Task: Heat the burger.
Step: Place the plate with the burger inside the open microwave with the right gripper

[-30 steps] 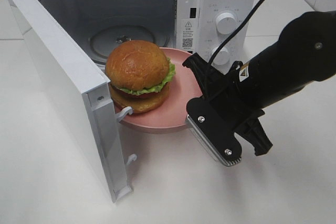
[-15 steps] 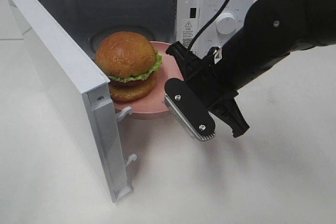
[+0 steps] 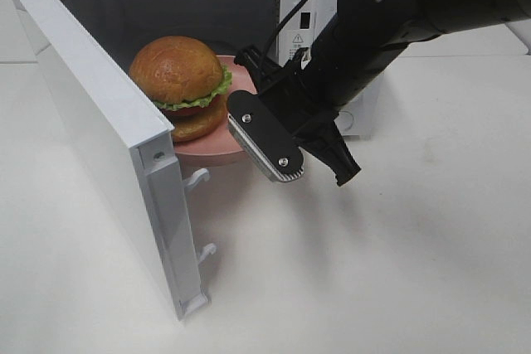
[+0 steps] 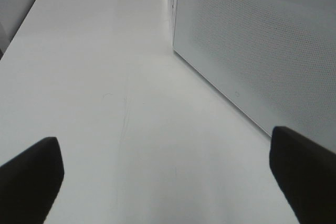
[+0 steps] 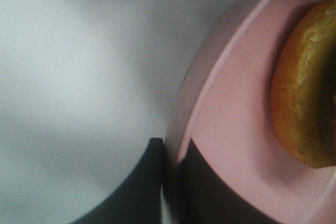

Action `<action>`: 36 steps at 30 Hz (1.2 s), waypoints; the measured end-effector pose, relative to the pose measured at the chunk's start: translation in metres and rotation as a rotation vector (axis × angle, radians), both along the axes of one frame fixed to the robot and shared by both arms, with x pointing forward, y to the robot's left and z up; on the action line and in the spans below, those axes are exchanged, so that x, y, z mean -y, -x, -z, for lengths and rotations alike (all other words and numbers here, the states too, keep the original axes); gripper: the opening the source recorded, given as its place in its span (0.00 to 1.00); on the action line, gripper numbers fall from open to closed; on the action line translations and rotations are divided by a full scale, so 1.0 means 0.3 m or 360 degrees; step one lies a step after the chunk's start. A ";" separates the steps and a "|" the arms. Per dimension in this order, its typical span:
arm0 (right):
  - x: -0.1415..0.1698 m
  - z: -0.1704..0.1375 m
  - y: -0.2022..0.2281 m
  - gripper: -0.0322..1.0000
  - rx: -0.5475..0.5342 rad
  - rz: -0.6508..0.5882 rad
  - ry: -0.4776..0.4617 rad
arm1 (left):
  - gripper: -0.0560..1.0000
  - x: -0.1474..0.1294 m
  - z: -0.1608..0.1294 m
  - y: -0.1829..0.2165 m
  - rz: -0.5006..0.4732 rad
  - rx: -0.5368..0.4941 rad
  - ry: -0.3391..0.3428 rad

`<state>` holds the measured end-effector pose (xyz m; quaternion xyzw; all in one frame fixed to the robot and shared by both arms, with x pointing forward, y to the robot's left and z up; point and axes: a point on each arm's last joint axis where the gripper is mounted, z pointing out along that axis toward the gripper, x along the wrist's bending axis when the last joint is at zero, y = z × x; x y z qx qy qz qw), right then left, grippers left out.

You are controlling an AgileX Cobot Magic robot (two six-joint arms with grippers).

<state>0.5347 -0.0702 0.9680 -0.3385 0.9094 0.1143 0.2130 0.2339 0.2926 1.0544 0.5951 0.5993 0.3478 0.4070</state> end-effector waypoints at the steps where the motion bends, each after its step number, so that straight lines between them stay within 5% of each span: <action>1: -0.008 -0.001 -0.010 0.07 -0.0003 0.0004 -0.0003 | 0.99 0.000 0.000 0.000 0.0000 0.0000 0.0000; 36: -0.150 0.070 -0.227 0.07 -0.0002 0.0240 -0.0065 | 0.99 0.000 0.000 0.000 0.0000 0.0000 0.0000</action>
